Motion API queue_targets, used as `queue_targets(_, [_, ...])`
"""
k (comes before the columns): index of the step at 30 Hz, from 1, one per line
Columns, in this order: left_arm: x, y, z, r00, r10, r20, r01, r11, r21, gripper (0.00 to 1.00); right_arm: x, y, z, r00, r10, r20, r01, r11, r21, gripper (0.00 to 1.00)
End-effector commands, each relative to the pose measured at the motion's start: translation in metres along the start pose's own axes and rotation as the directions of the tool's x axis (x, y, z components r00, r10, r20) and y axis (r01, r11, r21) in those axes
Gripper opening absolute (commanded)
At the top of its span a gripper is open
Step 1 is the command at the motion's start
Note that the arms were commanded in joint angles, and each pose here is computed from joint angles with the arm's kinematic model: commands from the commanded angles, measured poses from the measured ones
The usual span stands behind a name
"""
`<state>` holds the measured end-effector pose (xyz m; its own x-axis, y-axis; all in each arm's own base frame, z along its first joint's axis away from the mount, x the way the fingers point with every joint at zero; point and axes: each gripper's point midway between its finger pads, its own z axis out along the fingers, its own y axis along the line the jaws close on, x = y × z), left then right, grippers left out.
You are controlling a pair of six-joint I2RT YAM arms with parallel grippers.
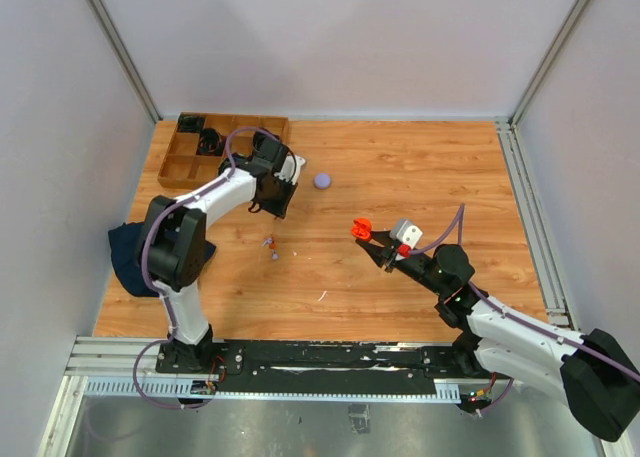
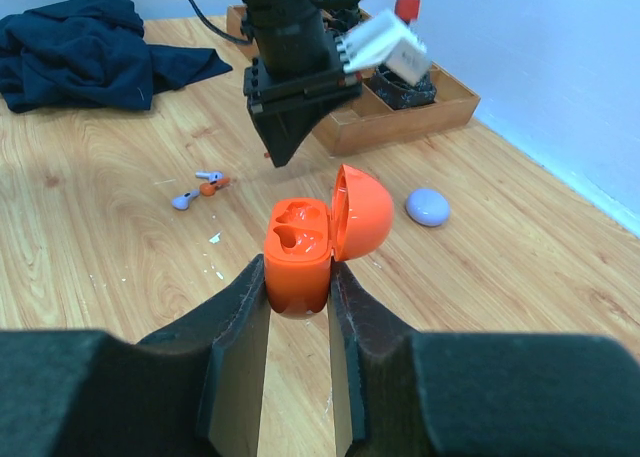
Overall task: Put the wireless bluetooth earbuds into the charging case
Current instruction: Pick up the earbud from the center of the board.
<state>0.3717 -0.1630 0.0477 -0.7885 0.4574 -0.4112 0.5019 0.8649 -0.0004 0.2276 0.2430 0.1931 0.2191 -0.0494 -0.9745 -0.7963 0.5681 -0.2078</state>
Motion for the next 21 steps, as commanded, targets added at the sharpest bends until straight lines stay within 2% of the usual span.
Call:
queue_targets(1, [-0.035, -0.017, -0.036, 0.969, -0.121, 0.215, 0.113, 0.992, 0.047, 0.20, -0.007, 0.004, 0.002, 0.999, -0.010, 0.030, 0.010, 1.000, -0.013, 0.10])
queue_targets(5, [-0.046, -0.032, -0.065, 0.912, -0.207, 0.354, 0.182, 0.978, 0.105, 0.20, -0.009, 0.005, 0.002, 0.999, -0.007, 0.041, 0.008, 1.000, -0.021, 0.09])
queue_targets(10, [-0.056, -0.060, -0.105, 0.807, -0.323, 0.495, 0.224, 0.942, 0.249, 0.21, -0.014, 0.007, 0.001, 0.998, -0.006, 0.056, 0.008, 1.000, -0.030, 0.09])
queue_targets(15, [-0.059, -0.091, -0.137, 0.729, -0.378, 0.570, 0.204, 0.916, 0.346, 0.20, -0.014, 0.008, 0.000, 0.998, -0.012, 0.064, 0.014, 0.999, -0.032, 0.10])
queue_targets(21, [-0.056, -0.132, -0.165, 0.671, -0.430, 0.604, 0.170, 0.882, 0.440, 0.20, -0.019, 0.011, 0.000, 0.995, -0.019, 0.097, 0.024, 0.998, -0.050, 0.10])
